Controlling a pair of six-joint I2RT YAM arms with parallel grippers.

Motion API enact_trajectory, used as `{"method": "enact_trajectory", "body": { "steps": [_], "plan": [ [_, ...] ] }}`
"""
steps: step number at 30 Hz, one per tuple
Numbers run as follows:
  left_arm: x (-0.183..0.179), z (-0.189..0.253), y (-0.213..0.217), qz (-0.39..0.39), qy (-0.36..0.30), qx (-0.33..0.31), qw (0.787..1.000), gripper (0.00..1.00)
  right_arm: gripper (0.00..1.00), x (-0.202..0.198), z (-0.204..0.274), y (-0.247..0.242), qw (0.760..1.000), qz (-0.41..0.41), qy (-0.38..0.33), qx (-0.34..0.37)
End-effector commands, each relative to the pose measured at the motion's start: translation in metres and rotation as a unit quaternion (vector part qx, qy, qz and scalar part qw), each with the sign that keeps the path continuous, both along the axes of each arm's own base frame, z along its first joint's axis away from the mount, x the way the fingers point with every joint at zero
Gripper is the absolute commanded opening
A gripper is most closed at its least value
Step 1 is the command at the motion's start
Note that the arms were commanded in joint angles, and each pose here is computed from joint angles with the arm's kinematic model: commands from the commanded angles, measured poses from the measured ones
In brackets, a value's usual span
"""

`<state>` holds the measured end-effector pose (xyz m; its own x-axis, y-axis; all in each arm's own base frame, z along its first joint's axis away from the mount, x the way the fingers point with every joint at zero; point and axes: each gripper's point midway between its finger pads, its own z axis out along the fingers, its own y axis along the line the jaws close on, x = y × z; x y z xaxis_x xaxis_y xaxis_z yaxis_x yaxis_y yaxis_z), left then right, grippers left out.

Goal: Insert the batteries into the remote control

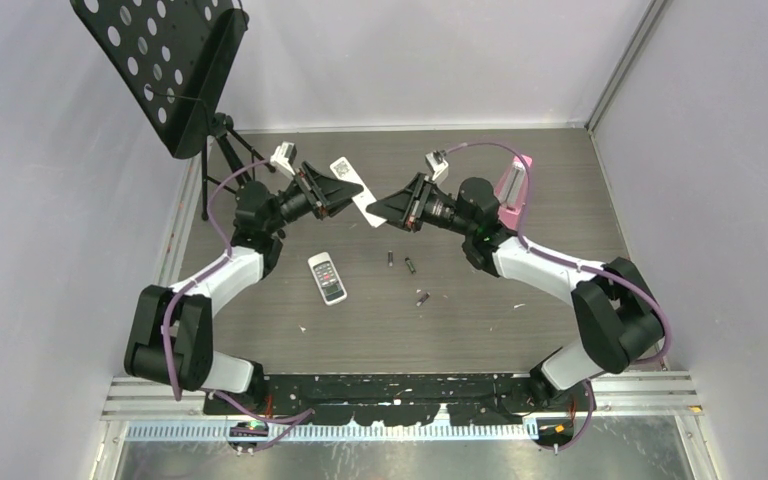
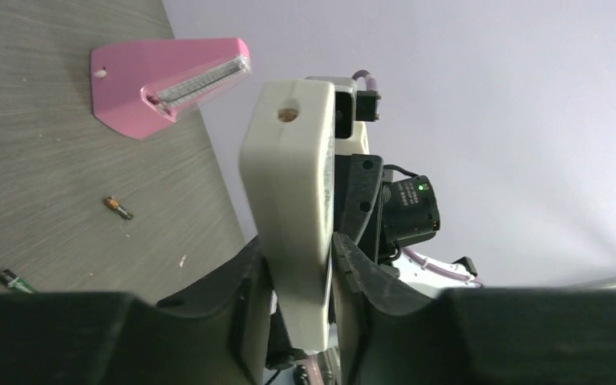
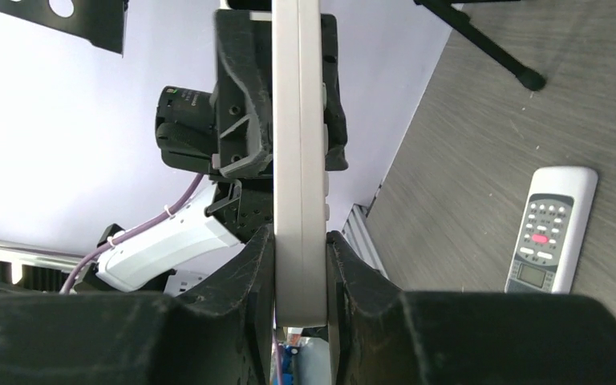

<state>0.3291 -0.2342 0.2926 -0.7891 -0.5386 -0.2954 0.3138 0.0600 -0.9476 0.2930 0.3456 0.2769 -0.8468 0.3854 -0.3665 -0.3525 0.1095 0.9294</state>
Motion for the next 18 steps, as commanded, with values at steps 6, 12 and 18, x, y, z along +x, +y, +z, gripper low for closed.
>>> {"method": "enact_trajectory", "body": {
  "steps": [6,12,18],
  "plan": [
    [0.011,-0.013,-0.001,0.009,-0.022,0.003,1.000,0.00,0.02,0.017,-0.038,0.001,0.998,-0.021,0.038,-0.035],
    [0.026,-0.025,0.000,0.037,-0.010,0.006,0.999,0.00,0.34,0.033,-0.091,-0.019,0.991,-0.070,0.098,-0.052],
    [0.033,-0.022,-0.010,0.048,-0.016,0.009,0.999,0.00,0.51,0.035,-0.114,-0.031,0.986,-0.095,0.128,-0.049]
  ]
}}
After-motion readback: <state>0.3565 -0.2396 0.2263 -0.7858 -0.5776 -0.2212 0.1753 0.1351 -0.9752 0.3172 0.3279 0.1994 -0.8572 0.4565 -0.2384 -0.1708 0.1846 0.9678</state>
